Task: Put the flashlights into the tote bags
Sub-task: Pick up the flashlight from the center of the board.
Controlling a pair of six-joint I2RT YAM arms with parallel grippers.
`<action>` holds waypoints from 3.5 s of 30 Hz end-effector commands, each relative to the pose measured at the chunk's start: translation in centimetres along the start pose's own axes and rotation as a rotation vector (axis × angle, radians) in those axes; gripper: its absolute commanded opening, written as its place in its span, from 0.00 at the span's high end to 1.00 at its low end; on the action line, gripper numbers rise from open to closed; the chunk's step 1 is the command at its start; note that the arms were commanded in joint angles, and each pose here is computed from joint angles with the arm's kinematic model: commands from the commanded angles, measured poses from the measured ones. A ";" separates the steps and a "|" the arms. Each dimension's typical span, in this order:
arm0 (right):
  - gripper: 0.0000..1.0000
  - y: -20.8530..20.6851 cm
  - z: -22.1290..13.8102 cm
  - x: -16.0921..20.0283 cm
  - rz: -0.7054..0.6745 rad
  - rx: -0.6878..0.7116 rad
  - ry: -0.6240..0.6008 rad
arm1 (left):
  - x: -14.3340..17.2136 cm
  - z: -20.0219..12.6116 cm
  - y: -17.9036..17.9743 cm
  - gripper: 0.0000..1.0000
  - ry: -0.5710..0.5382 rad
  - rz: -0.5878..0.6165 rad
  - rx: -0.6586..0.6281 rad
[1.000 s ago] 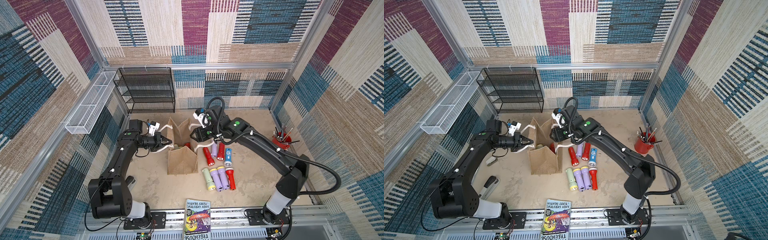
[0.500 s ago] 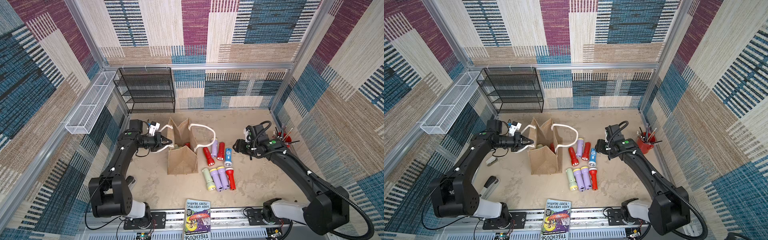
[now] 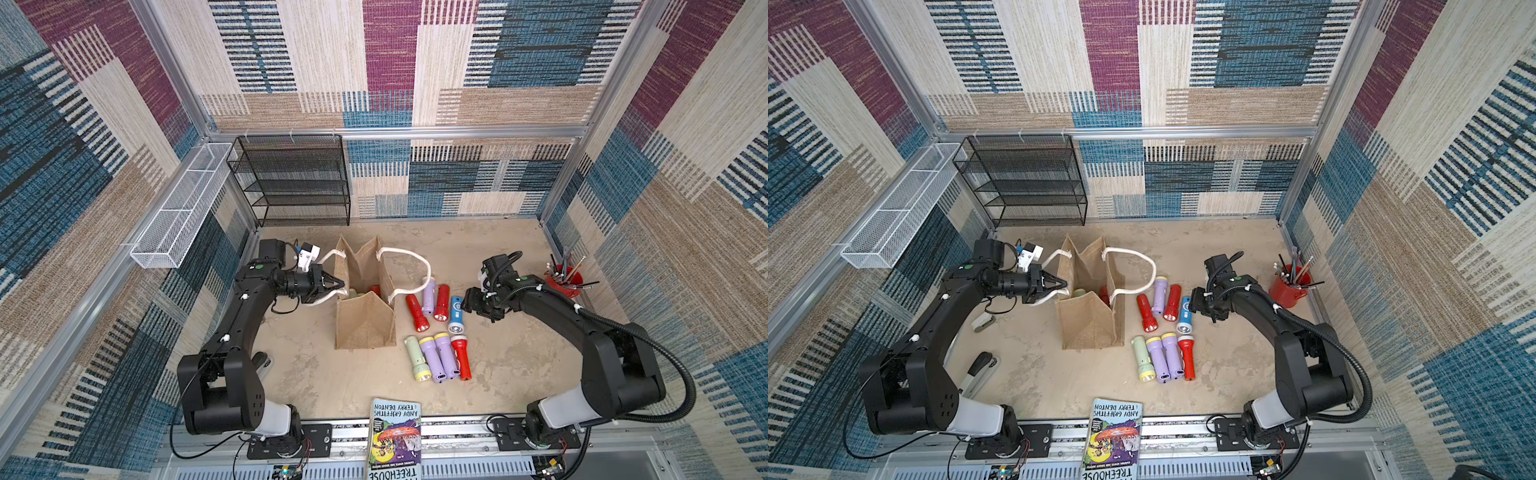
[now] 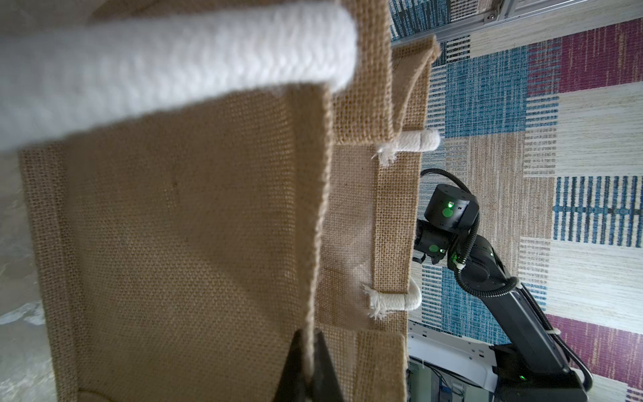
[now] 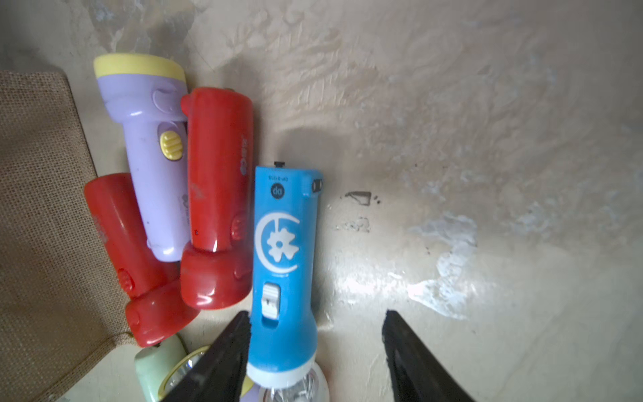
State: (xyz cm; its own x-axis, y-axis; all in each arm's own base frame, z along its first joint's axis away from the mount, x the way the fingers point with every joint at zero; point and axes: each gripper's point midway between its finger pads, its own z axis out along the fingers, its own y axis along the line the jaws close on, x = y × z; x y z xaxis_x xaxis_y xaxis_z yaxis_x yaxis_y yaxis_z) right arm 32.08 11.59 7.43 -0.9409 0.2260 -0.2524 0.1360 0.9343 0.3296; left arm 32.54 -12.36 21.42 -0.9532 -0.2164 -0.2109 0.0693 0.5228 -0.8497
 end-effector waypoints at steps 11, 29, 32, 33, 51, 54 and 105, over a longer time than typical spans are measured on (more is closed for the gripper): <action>0.39 0.8 2.8 -1.8 -0.035 -0.011 0.027 | 0.0 0.1 0.3 1.00 0.005 0.007 -0.009; 0.41 0.6 4.6 -1.2 -0.065 0.078 0.067 | 0.1 0.0 0.3 1.00 0.007 0.006 -0.006; 0.41 0.4 4.8 -1.0 -0.073 0.100 0.072 | 0.1 0.0 0.3 1.00 0.006 0.007 -0.006; 0.41 0.4 4.9 -0.9 -0.076 0.107 0.074 | 0.1 0.0 0.3 1.00 0.006 0.007 -0.006; 0.51 -1.9 6.7 0.6 -0.127 0.198 0.137 | -0.1 0.1 0.4 1.00 0.006 0.001 -0.005; 0.54 -2.2 6.9 0.7 -0.131 0.211 0.145 | -0.1 0.0 0.4 1.00 0.005 0.001 -0.007; 0.74 42.5 -15.4 -8.6 -0.668 -0.761 -0.383 | 0.0 -0.5 -0.9 1.00 -0.014 0.028 0.028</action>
State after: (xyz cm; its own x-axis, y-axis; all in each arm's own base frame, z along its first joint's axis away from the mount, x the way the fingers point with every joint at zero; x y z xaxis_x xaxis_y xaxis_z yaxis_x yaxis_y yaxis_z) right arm 42.39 43.15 38.64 -0.5695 -0.0215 -0.8217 -0.6775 0.5784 0.4544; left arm 32.37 -12.23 21.99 -0.9482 -0.2206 -0.2284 0.0825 0.5233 -0.8482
